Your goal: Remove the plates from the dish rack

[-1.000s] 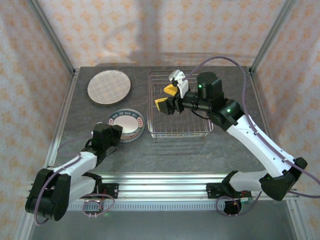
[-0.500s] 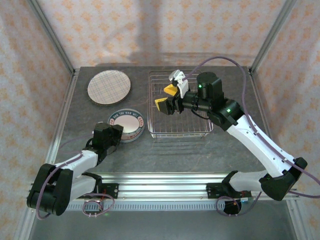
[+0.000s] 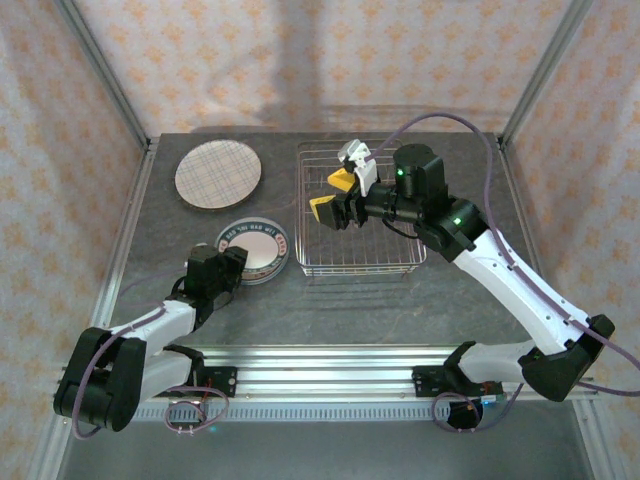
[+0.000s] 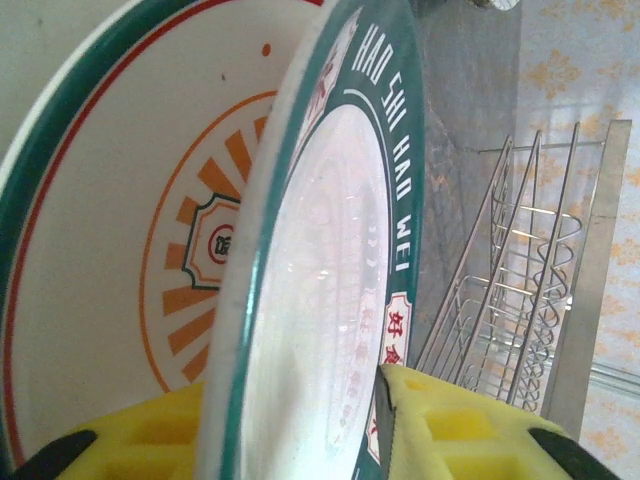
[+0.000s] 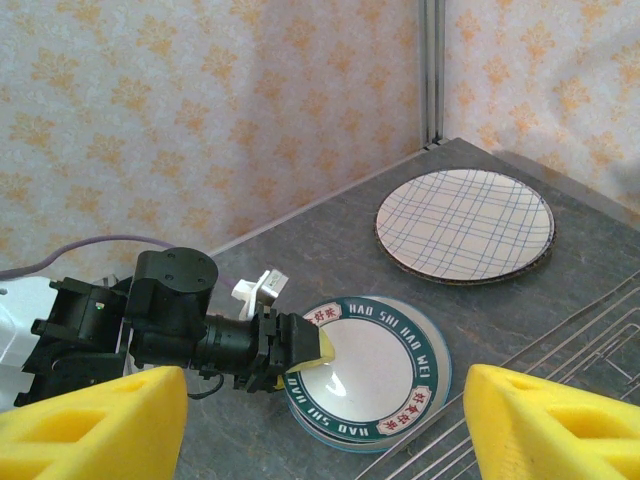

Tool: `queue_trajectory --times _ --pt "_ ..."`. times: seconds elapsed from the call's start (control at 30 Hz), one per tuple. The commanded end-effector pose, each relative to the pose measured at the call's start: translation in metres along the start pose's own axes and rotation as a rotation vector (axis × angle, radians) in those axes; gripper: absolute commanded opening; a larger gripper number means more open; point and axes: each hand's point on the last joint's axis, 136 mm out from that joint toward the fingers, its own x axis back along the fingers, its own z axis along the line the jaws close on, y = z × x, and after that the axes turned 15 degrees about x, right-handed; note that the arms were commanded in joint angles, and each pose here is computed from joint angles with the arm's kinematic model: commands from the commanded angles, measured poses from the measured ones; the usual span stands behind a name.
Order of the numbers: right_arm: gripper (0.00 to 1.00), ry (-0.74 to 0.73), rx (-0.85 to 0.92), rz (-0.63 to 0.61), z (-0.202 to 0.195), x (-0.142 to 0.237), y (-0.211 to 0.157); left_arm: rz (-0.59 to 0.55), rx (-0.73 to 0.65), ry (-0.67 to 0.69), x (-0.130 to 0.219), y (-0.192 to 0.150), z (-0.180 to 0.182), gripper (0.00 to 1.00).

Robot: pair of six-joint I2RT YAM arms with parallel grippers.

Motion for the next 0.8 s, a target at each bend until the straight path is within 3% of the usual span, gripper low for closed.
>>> queue_trajectory --times 0.0,0.77 --pt "0.73 0.010 0.000 -0.026 0.002 -0.002 0.007 -0.002 -0.011 -0.002 0.001 0.002 -0.006 0.40" --pt "0.73 -0.004 -0.010 -0.026 -0.001 -0.003 0.007 0.015 -0.046 0.269 0.011 -0.004 0.004 0.50"
